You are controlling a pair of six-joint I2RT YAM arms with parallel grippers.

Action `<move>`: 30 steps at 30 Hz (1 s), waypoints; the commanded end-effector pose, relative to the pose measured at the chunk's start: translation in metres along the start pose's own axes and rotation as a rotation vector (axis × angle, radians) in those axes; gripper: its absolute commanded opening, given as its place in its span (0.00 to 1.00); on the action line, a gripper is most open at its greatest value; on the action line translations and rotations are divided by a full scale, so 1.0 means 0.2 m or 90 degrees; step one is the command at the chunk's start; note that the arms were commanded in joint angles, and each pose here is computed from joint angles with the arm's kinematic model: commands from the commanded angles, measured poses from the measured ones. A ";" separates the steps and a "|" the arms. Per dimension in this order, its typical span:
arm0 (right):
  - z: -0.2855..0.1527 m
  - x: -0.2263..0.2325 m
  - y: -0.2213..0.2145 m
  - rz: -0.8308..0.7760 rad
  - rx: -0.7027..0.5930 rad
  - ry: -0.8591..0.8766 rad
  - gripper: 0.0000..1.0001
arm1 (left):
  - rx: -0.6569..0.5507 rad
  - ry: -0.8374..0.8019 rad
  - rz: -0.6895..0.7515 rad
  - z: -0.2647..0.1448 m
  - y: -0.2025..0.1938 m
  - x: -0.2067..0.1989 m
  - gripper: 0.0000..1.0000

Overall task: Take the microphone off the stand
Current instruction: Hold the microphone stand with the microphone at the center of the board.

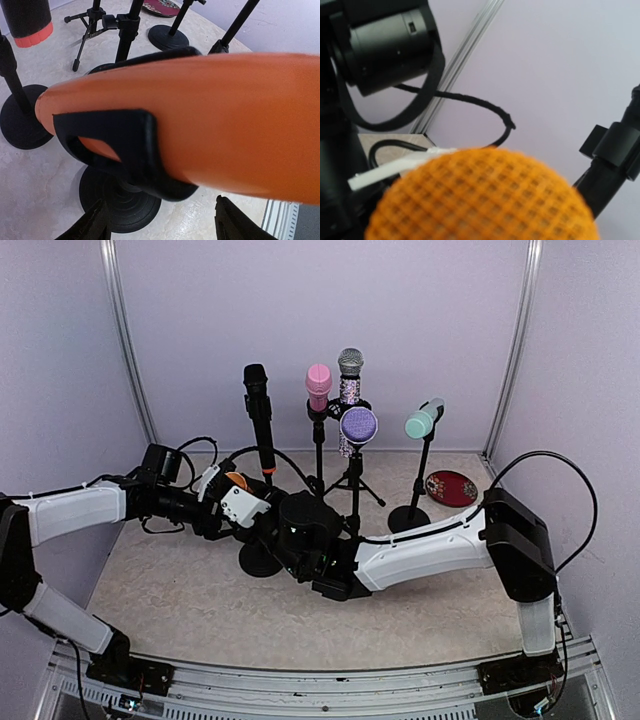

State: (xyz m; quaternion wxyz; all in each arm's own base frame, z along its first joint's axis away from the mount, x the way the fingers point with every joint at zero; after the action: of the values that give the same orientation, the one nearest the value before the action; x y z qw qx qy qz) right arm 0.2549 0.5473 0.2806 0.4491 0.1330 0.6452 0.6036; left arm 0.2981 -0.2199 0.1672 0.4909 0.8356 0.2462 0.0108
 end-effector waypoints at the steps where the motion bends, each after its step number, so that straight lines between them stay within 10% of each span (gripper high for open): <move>1: -0.07 -0.10 0.23 0.083 -0.058 -0.018 0.00 | -0.025 -0.025 0.019 0.02 0.02 -0.02 0.66; 20: -0.15 -0.07 0.22 0.084 -0.047 -0.009 0.00 | -0.039 -0.116 -0.003 0.13 0.01 -0.16 0.45; 30: -0.20 -0.07 0.18 0.088 -0.029 -0.001 0.00 | -0.044 -0.106 0.009 0.10 0.07 -0.12 0.79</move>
State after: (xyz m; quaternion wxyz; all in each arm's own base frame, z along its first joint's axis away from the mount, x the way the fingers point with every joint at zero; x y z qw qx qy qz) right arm 0.2364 0.5248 0.2802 0.4323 0.1534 0.6506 0.6053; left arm 0.2728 -0.2544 0.1529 0.5178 0.8242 0.2179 -0.0713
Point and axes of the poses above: each gripper's point midway between its finger pads, its own z axis out along the fingers, its own x axis along the line the jaws close on, y = z × x, the point moved 1 cm from there along -z, back along the fingers, and after that the axes turned 6 degrees about z, right-handed, at the moved point
